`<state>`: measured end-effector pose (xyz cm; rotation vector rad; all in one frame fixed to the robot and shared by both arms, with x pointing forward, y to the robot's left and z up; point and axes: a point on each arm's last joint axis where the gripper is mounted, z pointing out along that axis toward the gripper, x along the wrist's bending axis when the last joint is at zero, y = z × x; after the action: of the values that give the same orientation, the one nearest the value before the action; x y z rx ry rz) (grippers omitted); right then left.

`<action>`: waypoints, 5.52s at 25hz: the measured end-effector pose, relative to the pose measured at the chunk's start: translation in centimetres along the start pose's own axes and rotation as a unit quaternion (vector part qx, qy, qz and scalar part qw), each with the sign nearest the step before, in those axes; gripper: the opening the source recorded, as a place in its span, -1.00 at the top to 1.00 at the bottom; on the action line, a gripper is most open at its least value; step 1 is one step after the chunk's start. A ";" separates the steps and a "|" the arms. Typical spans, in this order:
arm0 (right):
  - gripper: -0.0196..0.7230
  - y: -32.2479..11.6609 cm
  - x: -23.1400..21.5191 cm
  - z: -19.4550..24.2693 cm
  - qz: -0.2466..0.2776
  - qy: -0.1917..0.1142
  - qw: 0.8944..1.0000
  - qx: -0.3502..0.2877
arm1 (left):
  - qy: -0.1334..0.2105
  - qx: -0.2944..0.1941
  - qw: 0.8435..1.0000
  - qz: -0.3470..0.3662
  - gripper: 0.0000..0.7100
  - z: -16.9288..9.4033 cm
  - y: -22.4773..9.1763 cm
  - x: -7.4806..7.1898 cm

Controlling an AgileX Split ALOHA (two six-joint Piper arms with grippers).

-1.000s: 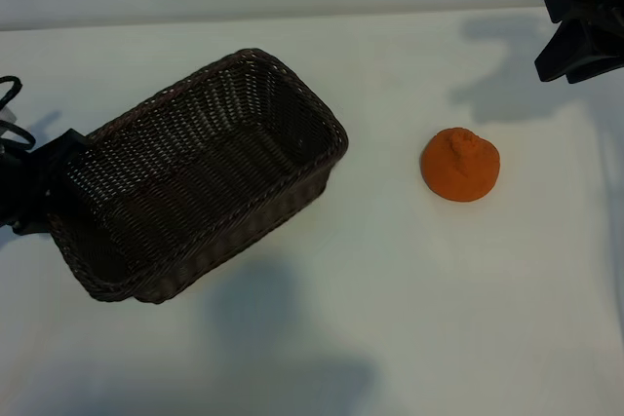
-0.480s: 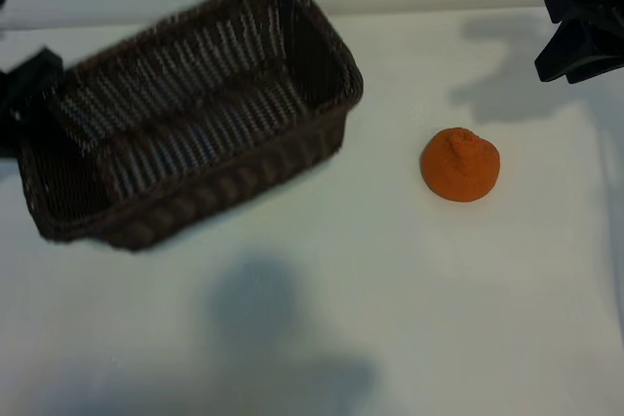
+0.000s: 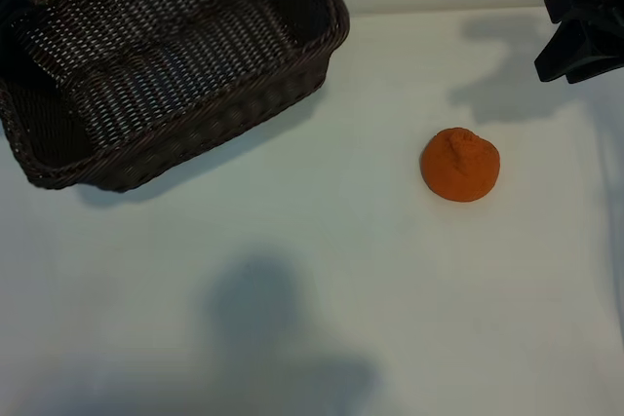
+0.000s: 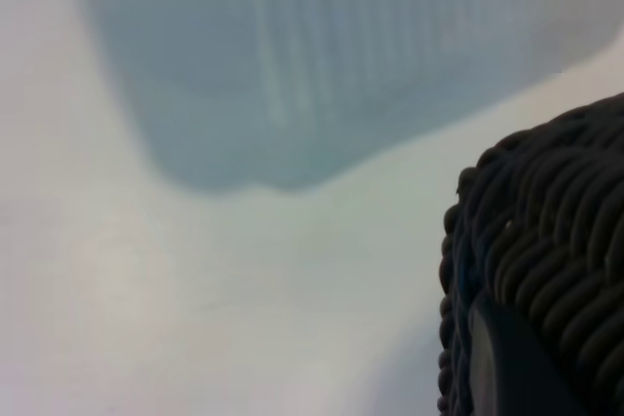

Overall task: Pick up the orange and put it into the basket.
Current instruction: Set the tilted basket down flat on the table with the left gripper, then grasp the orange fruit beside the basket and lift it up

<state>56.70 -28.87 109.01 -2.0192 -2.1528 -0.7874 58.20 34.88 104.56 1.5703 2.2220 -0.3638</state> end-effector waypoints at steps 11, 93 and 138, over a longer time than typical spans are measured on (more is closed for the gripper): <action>0.07 0.0 0.0 0.0 0.000 0.000 1.000 0.000 | 0.041 -0.031 0.998 0.037 0.49 -1.6 0.8 -0.8; 0.07 0.0 0.0 0.0 0.000 0.000 1.000 0.000 | 0.079 0.089 0.980 0.162 0.49 13.2 2.3 -8.2; 0.07 0.0 0.0 0.0 0.000 0.000 1.000 0.000 | 0.072 0.111 0.981 0.141 -0.13 16.5 2.8 -7.1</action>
<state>56.70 -28.87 109.01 -2.0187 -2.1535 -0.7874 65.70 22.76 93.18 2.0600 2.0761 -0.4375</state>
